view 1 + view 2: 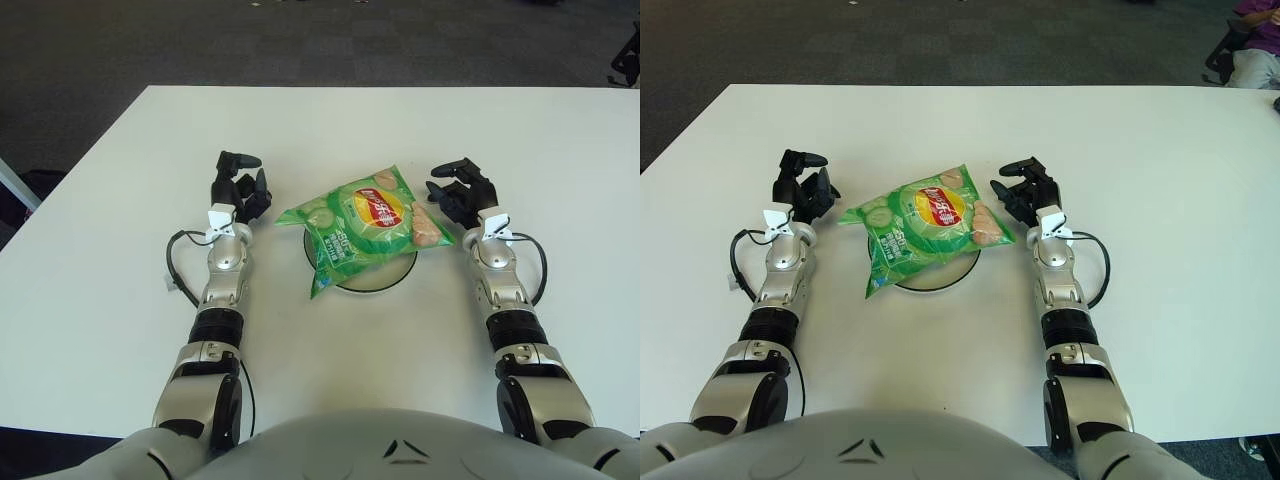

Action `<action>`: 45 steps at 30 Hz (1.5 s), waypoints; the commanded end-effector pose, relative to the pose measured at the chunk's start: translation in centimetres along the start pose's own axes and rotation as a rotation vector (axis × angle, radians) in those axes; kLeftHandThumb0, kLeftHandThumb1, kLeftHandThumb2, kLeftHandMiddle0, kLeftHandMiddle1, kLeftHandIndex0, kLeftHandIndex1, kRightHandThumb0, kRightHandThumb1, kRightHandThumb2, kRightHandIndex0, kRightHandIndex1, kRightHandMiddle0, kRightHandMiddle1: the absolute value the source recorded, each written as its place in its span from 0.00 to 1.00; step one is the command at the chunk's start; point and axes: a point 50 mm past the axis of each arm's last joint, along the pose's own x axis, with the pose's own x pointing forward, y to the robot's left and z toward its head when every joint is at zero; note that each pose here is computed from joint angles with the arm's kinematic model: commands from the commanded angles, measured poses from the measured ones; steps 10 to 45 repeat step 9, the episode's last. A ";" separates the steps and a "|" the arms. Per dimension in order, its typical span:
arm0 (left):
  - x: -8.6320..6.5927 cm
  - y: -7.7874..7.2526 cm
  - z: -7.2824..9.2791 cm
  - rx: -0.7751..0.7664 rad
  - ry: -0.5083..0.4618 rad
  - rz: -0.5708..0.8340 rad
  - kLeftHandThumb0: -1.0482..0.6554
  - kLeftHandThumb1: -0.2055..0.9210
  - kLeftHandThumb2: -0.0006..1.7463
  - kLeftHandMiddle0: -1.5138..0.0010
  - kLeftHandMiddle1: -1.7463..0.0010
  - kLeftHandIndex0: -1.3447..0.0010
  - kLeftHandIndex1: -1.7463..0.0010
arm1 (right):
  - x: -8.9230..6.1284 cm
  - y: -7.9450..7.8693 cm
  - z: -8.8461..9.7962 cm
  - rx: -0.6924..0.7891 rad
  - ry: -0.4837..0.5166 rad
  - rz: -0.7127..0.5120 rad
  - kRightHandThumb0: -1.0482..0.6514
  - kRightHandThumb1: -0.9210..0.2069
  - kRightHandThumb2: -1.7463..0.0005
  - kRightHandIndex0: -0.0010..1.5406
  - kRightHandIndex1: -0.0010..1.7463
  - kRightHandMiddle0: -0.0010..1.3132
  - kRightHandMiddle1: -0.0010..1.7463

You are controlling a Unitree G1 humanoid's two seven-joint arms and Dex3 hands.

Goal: Put the snack into the plate.

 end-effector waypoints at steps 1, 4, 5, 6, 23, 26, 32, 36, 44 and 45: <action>0.3 0.1 0.3 0.006 -0.006 -0.012 0.40 0.82 0.45 0.42 0.00 0.76 0.00 | -0.2 -0.3 -0.1 0.014 -0.011 -0.033 0.61 0.00 0.92 0.45 0.73 0.36 0.70; 0.3 0.1 0.3 0.007 -0.003 -0.015 0.40 0.82 0.45 0.42 0.00 0.76 0.00 | -0.3 -0.3 -0.1 0.019 -0.016 -0.051 0.61 0.00 0.92 0.45 0.73 0.36 0.70; 0.4 0.2 0.3 0.007 -0.002 -0.016 0.40 0.82 0.45 0.42 0.00 0.76 0.00 | -0.3 -0.3 -0.1 0.019 -0.017 -0.056 0.61 0.00 0.92 0.45 0.73 0.36 0.70; 0.4 0.2 0.3 0.007 -0.001 -0.017 0.40 0.82 0.45 0.42 0.00 0.76 0.00 | -0.3 -0.3 -0.1 0.019 -0.018 -0.063 0.61 0.00 0.92 0.45 0.73 0.36 0.70; 0.5 0.3 0.3 0.008 0.000 -0.019 0.40 0.82 0.45 0.42 0.00 0.76 0.00 | -0.4 -0.3 -0.1 0.018 -0.021 -0.079 0.61 0.00 0.91 0.45 0.73 0.36 0.70; 0.5 0.3 0.3 0.008 0.000 -0.019 0.40 0.82 0.45 0.42 0.00 0.76 0.00 | -0.4 -0.3 -0.1 0.018 -0.021 -0.079 0.61 0.00 0.91 0.45 0.73 0.36 0.70; 0.5 0.3 0.3 0.008 0.000 -0.019 0.40 0.82 0.45 0.42 0.00 0.76 0.00 | -0.4 -0.3 -0.1 0.018 -0.021 -0.079 0.61 0.00 0.91 0.45 0.73 0.36 0.70; 0.5 0.3 0.3 0.008 0.000 -0.019 0.40 0.82 0.45 0.42 0.00 0.76 0.00 | -0.4 -0.3 -0.1 0.018 -0.021 -0.079 0.61 0.00 0.91 0.45 0.73 0.36 0.70; 0.5 0.3 0.3 0.008 0.000 -0.019 0.40 0.82 0.45 0.42 0.00 0.76 0.00 | -0.4 -0.3 -0.1 0.018 -0.021 -0.079 0.61 0.00 0.91 0.45 0.73 0.36 0.70; 0.5 0.3 0.3 0.008 0.000 -0.019 0.40 0.82 0.45 0.42 0.00 0.76 0.00 | -0.4 -0.3 -0.1 0.018 -0.021 -0.079 0.61 0.00 0.91 0.45 0.73 0.36 0.70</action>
